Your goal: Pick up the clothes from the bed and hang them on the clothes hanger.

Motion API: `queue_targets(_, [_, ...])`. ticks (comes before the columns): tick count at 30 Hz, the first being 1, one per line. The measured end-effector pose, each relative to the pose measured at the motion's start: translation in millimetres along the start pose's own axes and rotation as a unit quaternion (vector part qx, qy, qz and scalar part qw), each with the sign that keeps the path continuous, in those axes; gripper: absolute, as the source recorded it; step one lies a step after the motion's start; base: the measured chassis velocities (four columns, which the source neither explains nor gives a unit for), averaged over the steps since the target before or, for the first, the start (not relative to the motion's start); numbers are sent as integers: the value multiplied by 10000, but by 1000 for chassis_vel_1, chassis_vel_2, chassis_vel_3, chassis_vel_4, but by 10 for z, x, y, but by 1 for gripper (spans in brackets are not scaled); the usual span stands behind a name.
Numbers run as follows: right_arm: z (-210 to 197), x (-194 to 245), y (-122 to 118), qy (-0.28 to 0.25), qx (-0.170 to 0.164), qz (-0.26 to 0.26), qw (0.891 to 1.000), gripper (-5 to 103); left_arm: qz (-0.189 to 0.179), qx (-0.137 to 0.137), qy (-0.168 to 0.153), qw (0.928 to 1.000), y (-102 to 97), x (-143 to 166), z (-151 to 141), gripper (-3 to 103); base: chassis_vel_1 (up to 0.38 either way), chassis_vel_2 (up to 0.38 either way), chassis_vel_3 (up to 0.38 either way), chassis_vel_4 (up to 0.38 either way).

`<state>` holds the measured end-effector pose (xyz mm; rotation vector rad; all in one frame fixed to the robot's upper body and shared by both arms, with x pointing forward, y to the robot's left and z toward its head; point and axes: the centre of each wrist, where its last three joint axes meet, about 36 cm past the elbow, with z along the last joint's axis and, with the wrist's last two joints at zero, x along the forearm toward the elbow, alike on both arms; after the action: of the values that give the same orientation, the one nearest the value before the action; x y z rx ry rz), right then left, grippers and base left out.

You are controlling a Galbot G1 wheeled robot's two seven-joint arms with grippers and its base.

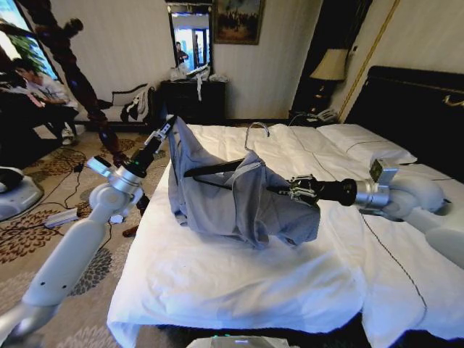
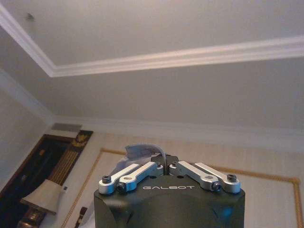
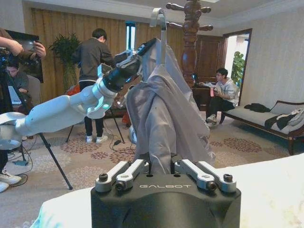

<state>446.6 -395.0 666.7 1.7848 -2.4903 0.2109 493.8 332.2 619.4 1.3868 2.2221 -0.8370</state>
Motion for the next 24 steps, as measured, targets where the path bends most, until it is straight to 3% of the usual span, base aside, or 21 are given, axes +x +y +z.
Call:
queue_targets(8, [13,30,-35,-81,-3,53,10000,16,118,-331,306,9989,-90,11,-24,0,0,0,0,0])
queue_targets(11, [4,40,-45,-237,-18,34,9997,16,224,-750,566,9953,-65,-34,-142,0,0,0,0,0])
queue_targets(16, [-14,42,-53,-321,-30,-90,9994,16,384,-1008,697,9917,-37,-177,-308,0,0,0,0,0])
queue_targets(20, [-17,20,-35,-392,-72,-91,9992,16,469,-998,810,9906,-61,-217,-269,0,0,0,0,0])
queue_targets(24, [-7,-13,-6,-409,-102,-22,9991,16,604,-843,1073,9888,-175,-191,9,0,0,0,0,0])
